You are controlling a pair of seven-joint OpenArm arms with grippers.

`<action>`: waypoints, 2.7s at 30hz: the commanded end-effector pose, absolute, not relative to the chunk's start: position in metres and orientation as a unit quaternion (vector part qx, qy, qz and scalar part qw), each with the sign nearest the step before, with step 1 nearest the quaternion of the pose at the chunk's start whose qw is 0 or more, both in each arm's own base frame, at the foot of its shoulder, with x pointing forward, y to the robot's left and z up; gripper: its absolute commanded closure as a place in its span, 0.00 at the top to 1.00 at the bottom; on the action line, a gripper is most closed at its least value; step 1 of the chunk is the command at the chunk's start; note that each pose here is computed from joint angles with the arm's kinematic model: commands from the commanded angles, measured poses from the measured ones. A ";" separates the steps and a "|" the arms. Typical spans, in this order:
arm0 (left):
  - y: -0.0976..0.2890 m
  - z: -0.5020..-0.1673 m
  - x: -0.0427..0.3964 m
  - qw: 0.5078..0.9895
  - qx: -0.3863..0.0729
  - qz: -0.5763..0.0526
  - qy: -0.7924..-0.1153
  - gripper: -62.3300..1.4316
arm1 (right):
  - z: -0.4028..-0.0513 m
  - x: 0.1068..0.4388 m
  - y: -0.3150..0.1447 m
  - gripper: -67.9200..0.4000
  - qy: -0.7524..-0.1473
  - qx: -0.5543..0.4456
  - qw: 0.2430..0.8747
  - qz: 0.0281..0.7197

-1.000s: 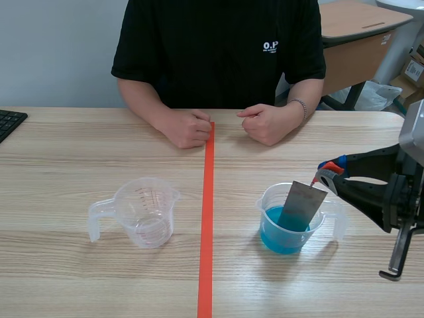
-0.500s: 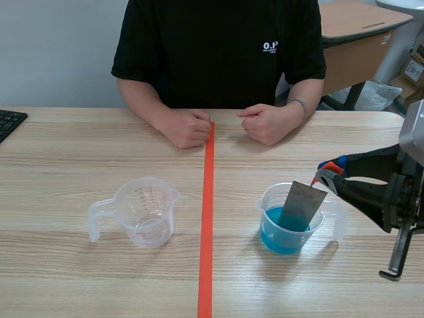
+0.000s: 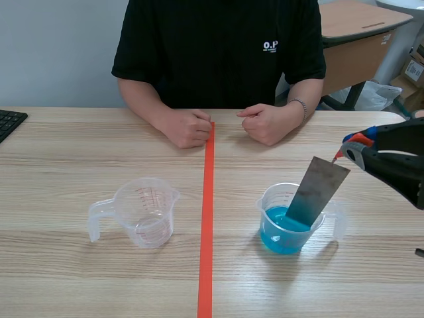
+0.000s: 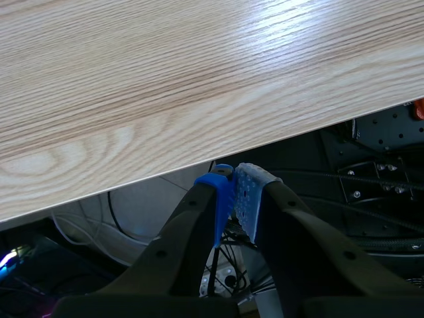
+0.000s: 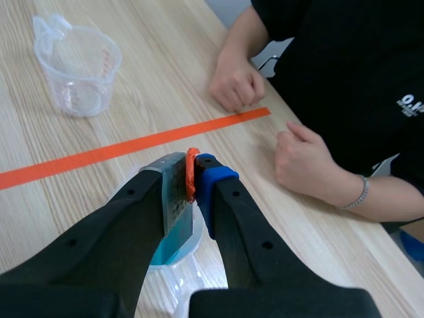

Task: Do the redox reaction experiment.
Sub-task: 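Hold the plate still in the solution, then raise the plate and point at it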

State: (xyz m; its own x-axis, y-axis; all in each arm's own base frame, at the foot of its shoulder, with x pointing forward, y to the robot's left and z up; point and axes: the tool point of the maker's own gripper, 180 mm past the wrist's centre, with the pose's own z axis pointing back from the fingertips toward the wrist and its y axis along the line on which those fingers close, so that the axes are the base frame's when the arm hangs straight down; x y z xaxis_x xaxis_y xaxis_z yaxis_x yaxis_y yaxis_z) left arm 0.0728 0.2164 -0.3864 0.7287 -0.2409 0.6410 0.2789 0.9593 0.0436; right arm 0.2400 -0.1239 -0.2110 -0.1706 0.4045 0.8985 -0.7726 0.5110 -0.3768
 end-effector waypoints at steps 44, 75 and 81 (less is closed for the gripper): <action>0.191 -0.361 0.127 0.885 -0.073 -0.210 -0.408 0.09 | -0.145 0.224 -0.095 0.03 -0.634 0.184 0.566 0.494; 0.031 -0.278 0.244 0.691 -0.221 -0.415 -0.549 0.09 | -0.147 0.222 -0.095 0.03 -0.633 0.187 0.568 0.491; -0.016 -0.260 0.245 0.647 -0.252 -0.435 -0.573 0.09 | -0.147 0.222 -0.095 0.03 -0.633 0.188 0.568 0.491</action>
State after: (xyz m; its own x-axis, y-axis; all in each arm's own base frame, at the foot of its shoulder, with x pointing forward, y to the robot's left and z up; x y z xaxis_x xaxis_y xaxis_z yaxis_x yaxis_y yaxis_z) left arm 0.2446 -0.0081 -0.2742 -0.0048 -0.3109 0.9504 0.8508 0.4982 0.1672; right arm 0.2234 -0.0979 -0.1572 -0.2533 0.3393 0.9059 -0.7958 0.4593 -0.3946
